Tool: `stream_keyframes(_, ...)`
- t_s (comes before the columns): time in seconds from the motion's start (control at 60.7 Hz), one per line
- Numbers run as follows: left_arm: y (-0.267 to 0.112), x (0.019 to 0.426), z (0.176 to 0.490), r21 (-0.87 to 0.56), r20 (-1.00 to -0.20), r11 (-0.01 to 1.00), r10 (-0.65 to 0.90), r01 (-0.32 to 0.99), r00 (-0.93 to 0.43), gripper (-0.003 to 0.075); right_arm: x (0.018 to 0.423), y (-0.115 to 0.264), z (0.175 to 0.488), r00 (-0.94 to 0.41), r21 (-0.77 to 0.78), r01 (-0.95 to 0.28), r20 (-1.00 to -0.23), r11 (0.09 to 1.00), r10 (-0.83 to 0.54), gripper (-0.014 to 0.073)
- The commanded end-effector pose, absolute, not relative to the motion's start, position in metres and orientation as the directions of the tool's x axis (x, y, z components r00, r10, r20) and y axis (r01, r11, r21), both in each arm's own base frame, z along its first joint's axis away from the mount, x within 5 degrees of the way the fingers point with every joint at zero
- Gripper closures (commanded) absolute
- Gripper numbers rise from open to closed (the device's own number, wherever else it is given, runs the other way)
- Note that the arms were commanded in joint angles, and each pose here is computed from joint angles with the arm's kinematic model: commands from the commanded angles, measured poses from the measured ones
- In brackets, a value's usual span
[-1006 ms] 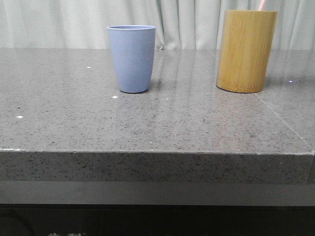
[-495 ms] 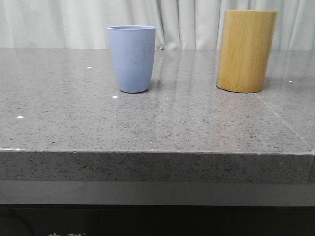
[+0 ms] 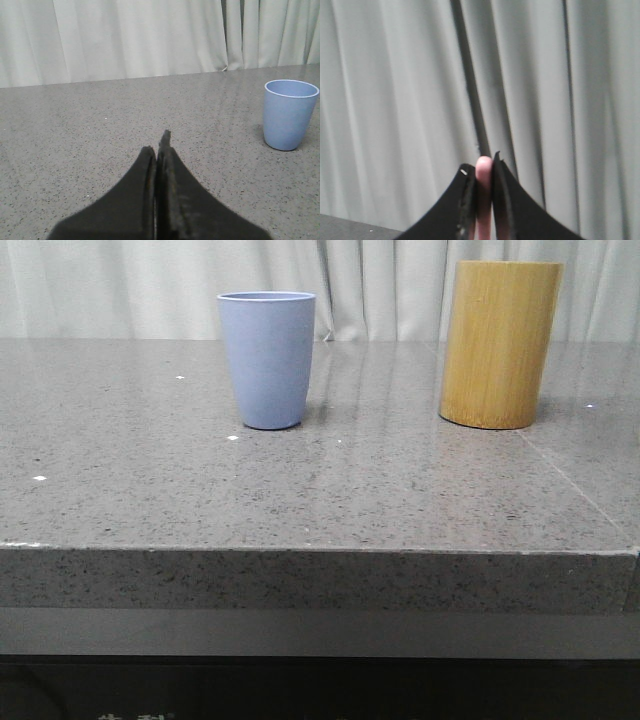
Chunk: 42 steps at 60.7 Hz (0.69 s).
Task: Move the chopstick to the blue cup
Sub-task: 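Lift the pink stick up out of the wooden cup with the right gripper, then move the pink stick over the blue cup, lower it in, open right gripper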
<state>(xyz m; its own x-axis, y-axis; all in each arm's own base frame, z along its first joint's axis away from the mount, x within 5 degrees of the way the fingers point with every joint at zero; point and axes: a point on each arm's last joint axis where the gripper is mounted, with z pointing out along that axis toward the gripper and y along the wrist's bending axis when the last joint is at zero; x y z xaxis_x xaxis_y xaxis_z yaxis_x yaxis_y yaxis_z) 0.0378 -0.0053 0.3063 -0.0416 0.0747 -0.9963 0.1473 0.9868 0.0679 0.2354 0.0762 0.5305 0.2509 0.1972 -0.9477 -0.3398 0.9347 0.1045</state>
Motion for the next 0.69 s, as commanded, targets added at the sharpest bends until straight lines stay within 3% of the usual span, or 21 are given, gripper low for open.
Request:
stream_keyframes(0.0, -0.005, 0.037, 0.323, 0.059, -0.996, 0.988, 0.049, 0.140, 0.072, 0.0739, 0.228, 0.096, 0.557, 0.369, 0.038, -0.402, -0.908, 0.915, 0.199, 0.0633)
stream_keyframes(0.148, -0.005, 0.037, 0.326, 0.059, -0.994, 0.989, 0.045, 0.139, 0.099, 0.0739, 0.253, 0.146, 0.553, 0.288, 0.007, -0.503, -0.941, 0.864, 0.176, 0.0633)
stream_keyframes(0.313, -0.005, 0.037, 0.326, 0.059, -0.994, 0.989, 0.045, 0.139, 0.099, 0.0739, 0.286, 0.195, 0.525, 0.197, -0.007, -0.564, -0.972, 0.826, 0.126, 0.0633)
stream_keyframes(0.676, -0.005, 0.037, 0.326, 0.059, -0.994, 0.989, 0.045, 0.139, 0.099, 0.0739, 0.318, 0.227, 0.477, 0.061, -0.007, -0.582, -0.998, 0.813, 0.035, 0.0633)
